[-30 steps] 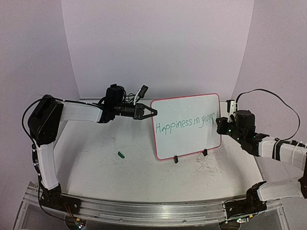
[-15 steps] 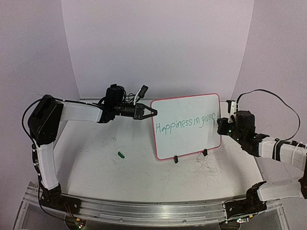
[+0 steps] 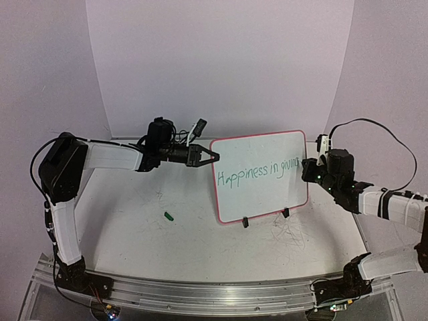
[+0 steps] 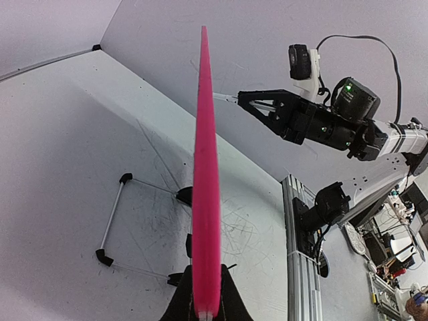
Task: Write a sentence on the whiteboard
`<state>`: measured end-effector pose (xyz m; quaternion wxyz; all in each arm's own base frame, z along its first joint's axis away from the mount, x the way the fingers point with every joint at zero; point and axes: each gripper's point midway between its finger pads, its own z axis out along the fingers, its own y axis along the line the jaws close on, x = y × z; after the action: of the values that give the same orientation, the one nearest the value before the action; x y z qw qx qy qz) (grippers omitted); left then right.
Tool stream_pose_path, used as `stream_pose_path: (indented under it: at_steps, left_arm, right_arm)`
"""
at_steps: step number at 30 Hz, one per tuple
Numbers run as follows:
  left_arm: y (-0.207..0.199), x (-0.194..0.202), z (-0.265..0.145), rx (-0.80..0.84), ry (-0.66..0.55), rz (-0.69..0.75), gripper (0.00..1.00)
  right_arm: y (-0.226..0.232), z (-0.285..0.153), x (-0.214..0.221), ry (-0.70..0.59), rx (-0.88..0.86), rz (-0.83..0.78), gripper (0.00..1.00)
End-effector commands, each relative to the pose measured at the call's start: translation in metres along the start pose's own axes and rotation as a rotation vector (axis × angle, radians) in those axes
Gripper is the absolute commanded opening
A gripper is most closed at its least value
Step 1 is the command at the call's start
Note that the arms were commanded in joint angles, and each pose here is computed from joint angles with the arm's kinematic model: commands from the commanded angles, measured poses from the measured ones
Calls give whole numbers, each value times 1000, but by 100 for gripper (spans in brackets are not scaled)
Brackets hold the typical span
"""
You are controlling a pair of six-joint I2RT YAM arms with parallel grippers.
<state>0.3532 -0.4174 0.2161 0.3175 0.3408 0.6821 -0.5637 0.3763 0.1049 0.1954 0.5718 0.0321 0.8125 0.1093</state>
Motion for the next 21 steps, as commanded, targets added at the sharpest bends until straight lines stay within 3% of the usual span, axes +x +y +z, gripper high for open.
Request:
stream_pose_path:
  at_steps: [1, 21]
  left_arm:
    - [-23, 10, 5, 48, 43, 9, 0]
    - [-23, 10, 6, 50, 45, 8, 0]
  right_arm:
    - [4, -1, -11, -28, -16, 3, 0]
    - [-1, -18, 37, 89, -52, 27, 0]
